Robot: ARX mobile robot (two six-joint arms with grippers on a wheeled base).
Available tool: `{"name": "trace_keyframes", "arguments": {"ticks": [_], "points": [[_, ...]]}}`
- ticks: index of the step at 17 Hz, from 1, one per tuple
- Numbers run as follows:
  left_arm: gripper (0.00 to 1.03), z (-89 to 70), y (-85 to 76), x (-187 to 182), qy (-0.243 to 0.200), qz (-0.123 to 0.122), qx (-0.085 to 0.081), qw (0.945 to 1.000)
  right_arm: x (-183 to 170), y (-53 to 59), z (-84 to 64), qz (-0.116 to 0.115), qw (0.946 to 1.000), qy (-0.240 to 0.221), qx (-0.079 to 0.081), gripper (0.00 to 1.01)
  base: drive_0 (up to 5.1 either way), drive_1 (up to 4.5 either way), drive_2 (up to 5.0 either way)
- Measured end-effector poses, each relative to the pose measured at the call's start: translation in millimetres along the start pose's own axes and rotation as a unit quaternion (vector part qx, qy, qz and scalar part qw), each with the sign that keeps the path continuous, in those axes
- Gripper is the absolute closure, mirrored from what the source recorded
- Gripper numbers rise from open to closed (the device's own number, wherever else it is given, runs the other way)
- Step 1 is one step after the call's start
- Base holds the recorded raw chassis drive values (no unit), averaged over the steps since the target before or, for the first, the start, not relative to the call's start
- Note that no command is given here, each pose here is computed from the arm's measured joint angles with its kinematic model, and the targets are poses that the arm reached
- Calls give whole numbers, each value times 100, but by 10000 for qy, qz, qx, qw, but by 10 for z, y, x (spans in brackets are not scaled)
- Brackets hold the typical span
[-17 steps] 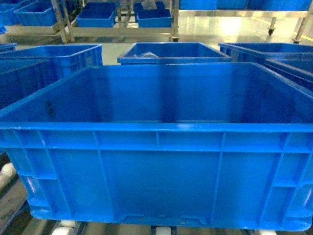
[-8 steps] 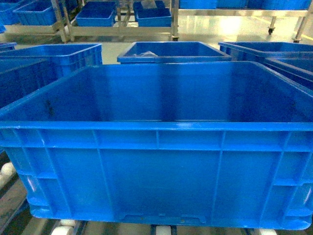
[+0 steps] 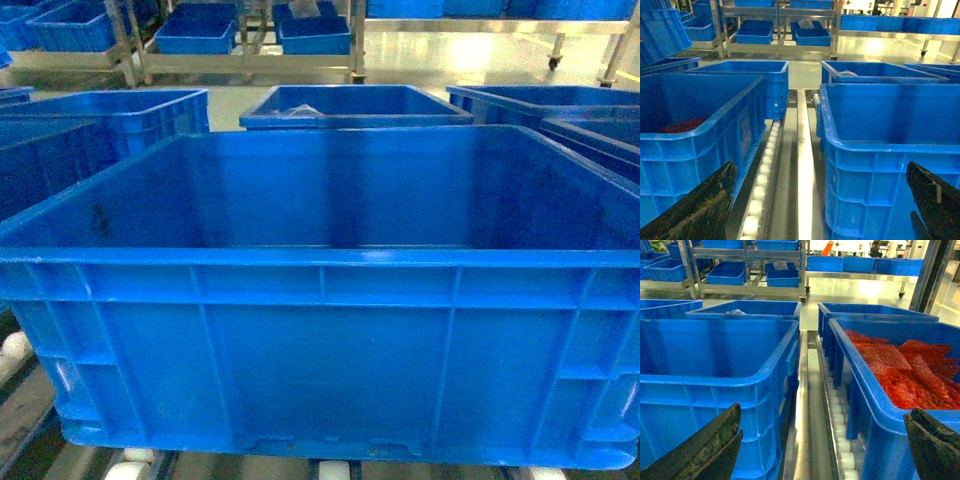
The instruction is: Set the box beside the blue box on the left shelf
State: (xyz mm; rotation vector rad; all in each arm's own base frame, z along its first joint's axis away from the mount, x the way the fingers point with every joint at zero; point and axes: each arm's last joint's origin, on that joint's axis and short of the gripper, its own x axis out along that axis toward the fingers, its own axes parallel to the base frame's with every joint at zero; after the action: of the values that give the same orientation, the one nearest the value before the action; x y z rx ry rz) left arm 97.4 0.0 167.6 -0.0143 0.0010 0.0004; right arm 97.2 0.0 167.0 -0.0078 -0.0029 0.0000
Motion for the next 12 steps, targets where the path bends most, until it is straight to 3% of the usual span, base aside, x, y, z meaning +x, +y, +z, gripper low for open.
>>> {"name": "trace_keyframes", "arguments": {"ticks": [12], "points": [[5,0,0,0,0,-2,0,10000,0,0,0,0,10000,0,0,3,0,0,0]]}}
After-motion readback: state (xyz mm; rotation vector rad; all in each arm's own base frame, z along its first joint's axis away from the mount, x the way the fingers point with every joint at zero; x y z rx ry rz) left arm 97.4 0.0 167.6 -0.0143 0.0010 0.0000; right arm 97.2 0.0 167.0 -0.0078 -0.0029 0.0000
